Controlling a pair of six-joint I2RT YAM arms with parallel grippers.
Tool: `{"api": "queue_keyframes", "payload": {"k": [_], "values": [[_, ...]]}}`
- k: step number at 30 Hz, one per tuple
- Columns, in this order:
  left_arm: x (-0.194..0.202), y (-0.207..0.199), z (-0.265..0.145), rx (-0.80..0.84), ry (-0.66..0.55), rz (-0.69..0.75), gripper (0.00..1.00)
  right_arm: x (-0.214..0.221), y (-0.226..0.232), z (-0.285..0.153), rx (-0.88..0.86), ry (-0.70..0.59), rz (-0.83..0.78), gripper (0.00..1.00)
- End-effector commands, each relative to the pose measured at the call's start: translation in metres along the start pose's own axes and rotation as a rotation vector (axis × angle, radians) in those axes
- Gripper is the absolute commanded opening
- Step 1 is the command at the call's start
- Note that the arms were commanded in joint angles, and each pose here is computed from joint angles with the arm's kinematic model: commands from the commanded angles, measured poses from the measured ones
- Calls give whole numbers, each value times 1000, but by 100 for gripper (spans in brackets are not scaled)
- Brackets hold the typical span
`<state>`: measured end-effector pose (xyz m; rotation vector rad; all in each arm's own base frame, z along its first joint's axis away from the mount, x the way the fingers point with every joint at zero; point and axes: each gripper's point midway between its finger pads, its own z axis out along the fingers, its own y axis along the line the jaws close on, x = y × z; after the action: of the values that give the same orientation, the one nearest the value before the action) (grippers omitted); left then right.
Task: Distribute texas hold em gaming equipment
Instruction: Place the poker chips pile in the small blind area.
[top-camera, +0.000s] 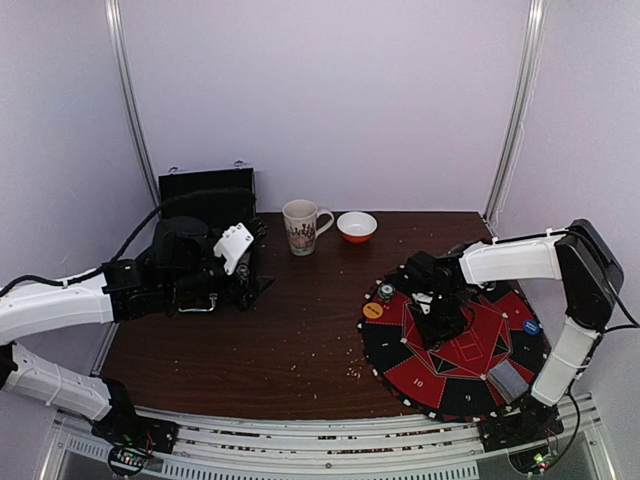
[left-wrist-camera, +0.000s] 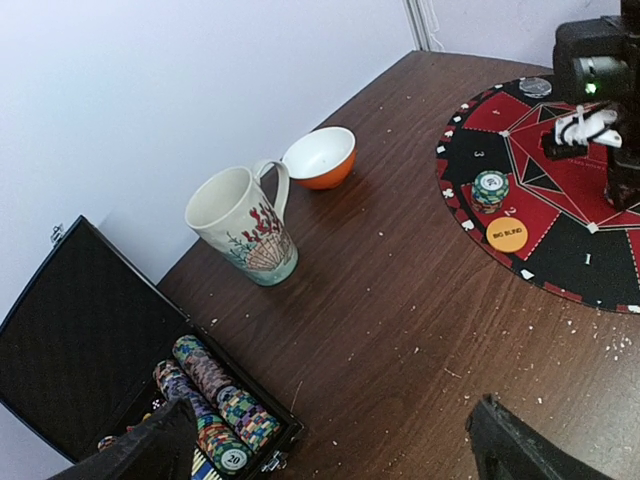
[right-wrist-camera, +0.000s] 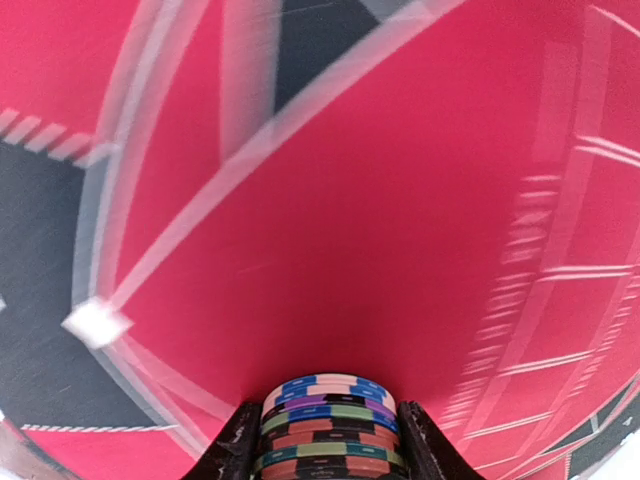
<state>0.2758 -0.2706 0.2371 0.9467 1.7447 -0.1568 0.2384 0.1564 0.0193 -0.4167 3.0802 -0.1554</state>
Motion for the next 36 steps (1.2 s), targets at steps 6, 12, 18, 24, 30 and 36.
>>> {"api": "queue_keyframes", "payload": {"k": [6,12,18,24,30,36], "values": [[-26,8,-4,-20,-60,87,98,-3,-106,14,126,41,214,34],[-31,13,-1,-26,-78,108,98,1,-150,25,118,74,353,33],[-16,27,4,-52,-44,73,98,10,-194,34,153,111,454,33],[-11,39,5,-59,-34,34,98,26,-227,38,176,143,539,32],[-11,43,2,-55,-45,17,98,33,-252,37,207,148,597,31],[-10,43,4,-51,-39,18,98,36,-274,39,235,154,650,28]]}}
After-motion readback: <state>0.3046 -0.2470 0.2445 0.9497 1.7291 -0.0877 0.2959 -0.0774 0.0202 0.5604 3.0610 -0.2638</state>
